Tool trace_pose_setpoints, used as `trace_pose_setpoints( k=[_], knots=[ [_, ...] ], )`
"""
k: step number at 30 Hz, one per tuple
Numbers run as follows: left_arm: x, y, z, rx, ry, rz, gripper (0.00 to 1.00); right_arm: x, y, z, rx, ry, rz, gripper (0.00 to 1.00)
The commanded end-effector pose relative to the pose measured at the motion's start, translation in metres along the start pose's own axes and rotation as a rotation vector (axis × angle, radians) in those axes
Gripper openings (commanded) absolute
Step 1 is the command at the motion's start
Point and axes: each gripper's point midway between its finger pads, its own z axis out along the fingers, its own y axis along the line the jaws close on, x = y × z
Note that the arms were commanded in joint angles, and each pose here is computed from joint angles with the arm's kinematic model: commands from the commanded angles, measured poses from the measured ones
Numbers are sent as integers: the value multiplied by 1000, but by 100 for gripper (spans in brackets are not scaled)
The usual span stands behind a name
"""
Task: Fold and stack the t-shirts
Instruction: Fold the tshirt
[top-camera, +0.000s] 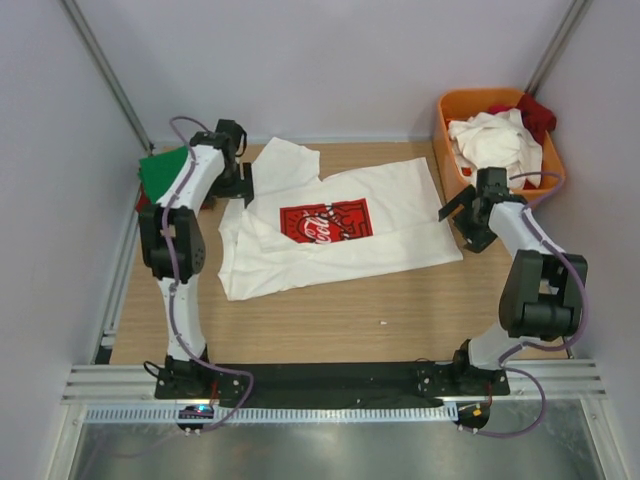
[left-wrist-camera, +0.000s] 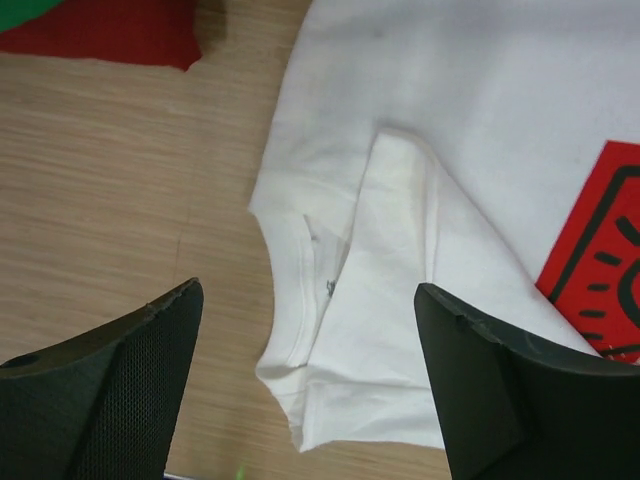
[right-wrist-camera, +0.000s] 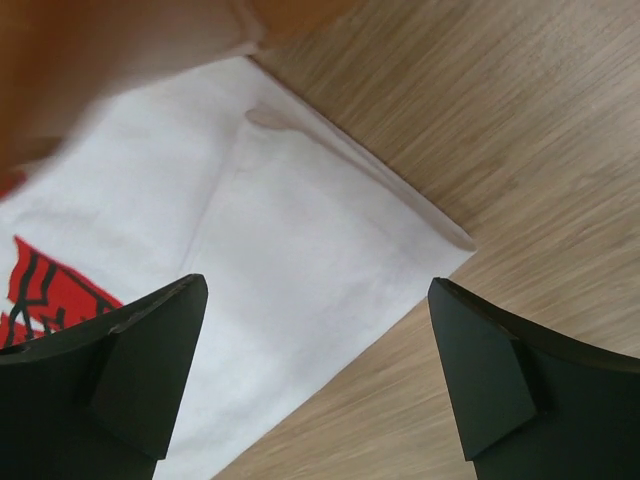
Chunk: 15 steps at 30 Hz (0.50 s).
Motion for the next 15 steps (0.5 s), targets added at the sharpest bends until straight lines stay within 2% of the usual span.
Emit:
trace_pose_setpoints(
  k=[1, 2, 3, 5, 6, 7, 9, 10, 11, 15],
  knots=[
    [-9, 11, -105, 68, -223, -72, 88, -36, 36, -56, -146, -223, -110, 100],
    [14, 5, -98, 77, -188, -53, 88, -26, 40, -63, -156, -221, -140, 100],
    [17, 1, -103, 103, -220, -59, 88, -20, 41, -78, -178, -248, -155, 100],
    [54, -6, -109, 182, -209, -89, 88, -12, 35, -88, -162, -275, -168, 100],
    [57, -12, -113, 236, -242, -109, 88, 5, 36, -94, -186, -271, -186, 100],
    [86, -12, -95, 241, -182, -116, 88, 12, 36, -95, -203, -262, -187, 100],
    [103, -15, -104, 308, -206, -169, 88, 30, 28, -90, -226, -227, -196, 100],
    [119, -15, -90, 308, -181, -180, 88, 35, 26, -88, -231, -213, -201, 99],
    [123, -14, -95, 326, -205, -205, 88, 44, 21, -84, -229, -183, -210, 99],
    [147, 0, -73, 262, -200, -247, 87, 59, 11, -83, -237, -152, -236, 98]
  ],
)
